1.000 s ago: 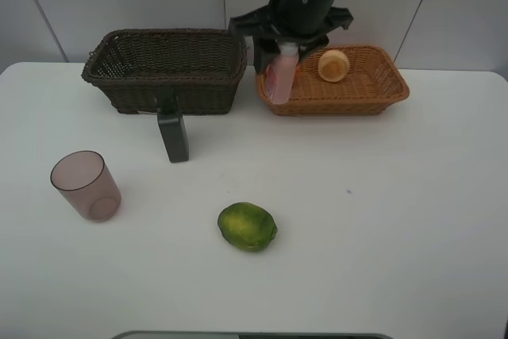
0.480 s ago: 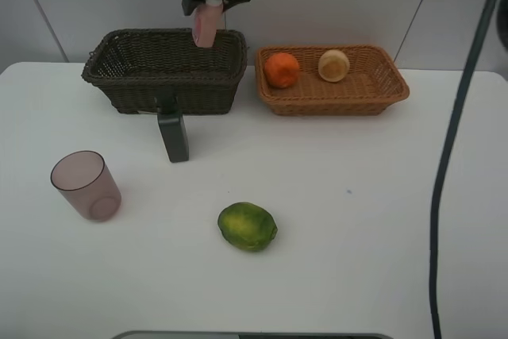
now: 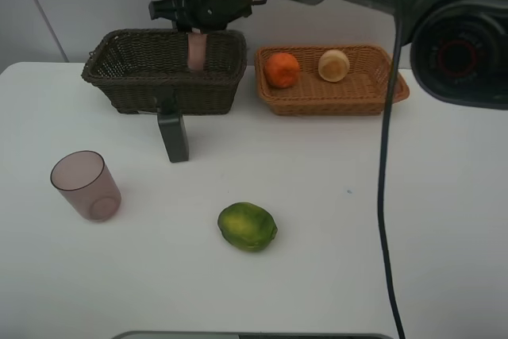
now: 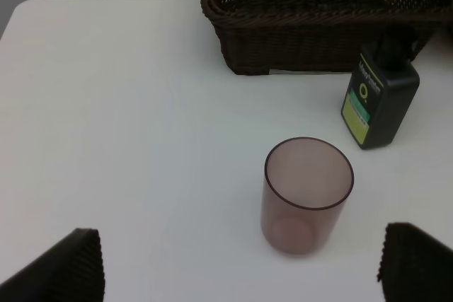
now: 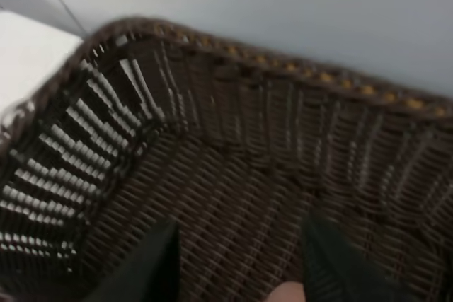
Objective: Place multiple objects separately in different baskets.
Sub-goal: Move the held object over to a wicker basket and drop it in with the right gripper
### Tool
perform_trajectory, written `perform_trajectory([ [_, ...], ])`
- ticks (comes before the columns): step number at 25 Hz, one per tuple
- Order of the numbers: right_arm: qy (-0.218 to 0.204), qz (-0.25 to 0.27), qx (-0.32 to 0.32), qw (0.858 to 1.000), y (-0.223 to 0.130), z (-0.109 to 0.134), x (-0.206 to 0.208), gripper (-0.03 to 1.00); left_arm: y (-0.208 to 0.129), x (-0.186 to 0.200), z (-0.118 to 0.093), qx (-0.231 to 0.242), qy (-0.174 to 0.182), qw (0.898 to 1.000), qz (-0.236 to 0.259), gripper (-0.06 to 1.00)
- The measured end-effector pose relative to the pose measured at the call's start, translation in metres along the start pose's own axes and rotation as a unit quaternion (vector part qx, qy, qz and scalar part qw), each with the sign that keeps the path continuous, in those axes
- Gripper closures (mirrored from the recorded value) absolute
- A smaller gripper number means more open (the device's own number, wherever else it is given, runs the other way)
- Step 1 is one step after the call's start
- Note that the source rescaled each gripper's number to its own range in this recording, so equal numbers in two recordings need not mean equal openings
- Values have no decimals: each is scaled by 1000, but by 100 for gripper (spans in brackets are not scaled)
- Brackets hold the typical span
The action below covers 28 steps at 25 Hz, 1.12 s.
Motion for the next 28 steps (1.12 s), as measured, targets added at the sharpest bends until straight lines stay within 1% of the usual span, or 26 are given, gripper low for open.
perform_trajectory([
  [5, 0, 12, 0, 1000, -17, 0, -17, 97, 0, 0, 0, 0, 0, 1000, 0, -5],
  [11, 0, 1, 6, 1000, -14, 0, -18, 97, 0, 0, 0, 0, 0, 1000, 0, -5],
  [19, 0, 14, 7, 1000, -29, 0, -31, 97, 0, 0, 0, 0, 0, 1000, 0, -5],
  [25, 0, 8, 7, 1000, -27, 0, -31, 97, 0, 0, 0, 0, 0, 1000, 0, -5],
  [26, 0, 8, 7, 1000, -27, 0, -31, 95, 0, 0, 0, 0, 0, 1000, 0, -5],
  [27, 0, 7, 7, 1000, -27, 0, -31, 88, 0, 0, 0, 0, 0, 1000, 0, -5],
  [28, 0, 6, 7, 1000, -27, 0, -31, 79, 0, 0, 0, 0, 0, 1000, 0, -5],
])
Point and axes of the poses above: a point on each arm's last joint axis where the gripper is mounted, x pointing back along that axis away from the gripper, z along the wrist's bending axis when the last joint is at zero, y = z × x, the point moved 10 cm from there along -x, pointing out along that axis toward the gripper, and after that the axes turned 12 degrees about x, right-handed, at the moved point
